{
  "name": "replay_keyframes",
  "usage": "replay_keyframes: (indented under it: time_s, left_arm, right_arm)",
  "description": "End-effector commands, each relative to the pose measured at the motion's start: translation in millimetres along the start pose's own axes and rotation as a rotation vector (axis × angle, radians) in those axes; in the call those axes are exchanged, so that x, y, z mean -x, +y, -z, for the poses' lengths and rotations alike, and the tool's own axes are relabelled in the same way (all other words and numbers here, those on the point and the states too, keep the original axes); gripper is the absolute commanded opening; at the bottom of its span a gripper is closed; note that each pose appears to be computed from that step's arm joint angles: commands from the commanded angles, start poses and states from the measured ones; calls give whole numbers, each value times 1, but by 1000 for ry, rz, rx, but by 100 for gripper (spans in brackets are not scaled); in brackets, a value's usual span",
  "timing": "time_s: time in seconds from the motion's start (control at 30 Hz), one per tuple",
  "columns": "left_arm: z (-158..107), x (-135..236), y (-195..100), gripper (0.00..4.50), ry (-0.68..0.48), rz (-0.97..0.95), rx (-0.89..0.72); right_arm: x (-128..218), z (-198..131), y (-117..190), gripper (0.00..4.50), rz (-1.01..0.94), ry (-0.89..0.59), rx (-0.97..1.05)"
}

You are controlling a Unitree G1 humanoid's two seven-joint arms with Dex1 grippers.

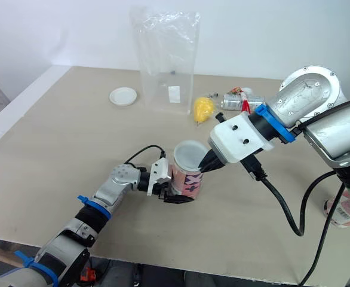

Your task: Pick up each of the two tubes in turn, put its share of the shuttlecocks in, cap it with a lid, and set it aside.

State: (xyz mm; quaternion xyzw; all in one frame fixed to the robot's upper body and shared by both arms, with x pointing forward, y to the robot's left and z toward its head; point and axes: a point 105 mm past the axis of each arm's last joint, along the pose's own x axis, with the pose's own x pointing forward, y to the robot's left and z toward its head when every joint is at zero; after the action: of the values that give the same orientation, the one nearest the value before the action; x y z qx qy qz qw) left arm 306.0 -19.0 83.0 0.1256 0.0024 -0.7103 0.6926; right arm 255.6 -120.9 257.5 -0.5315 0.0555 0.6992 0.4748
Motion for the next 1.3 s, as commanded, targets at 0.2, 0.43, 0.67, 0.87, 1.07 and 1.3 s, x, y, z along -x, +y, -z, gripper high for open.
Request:
replay_keyframes:
  time_s: [0.2,0.43,0.67,0.87,1.07,1.3]
  left_arm:
    - [33,4,-10,337,108,14,94]
    - [34,4,-11,337,112,14,94]
    - [34,5,-10,337,115,14,94]
    - [34,6,-9,337,117,9,94]
    - [33,7,-9,337,113,3,93]
    - [32,8,-8,337,112,1,93]
  right_arm:
    - [4,-2,2,5,-31,18,23]
    - [5,-2,4,86,-41,13,-13]
    - [17,-17,-1,230,1,-114,-110]
    - [39,-34,-22,230,144,-378,-304]
    - [26,-25,-39,142,332,-528,-472]
    - [-3,-2,-34,3,386,-461,-605]
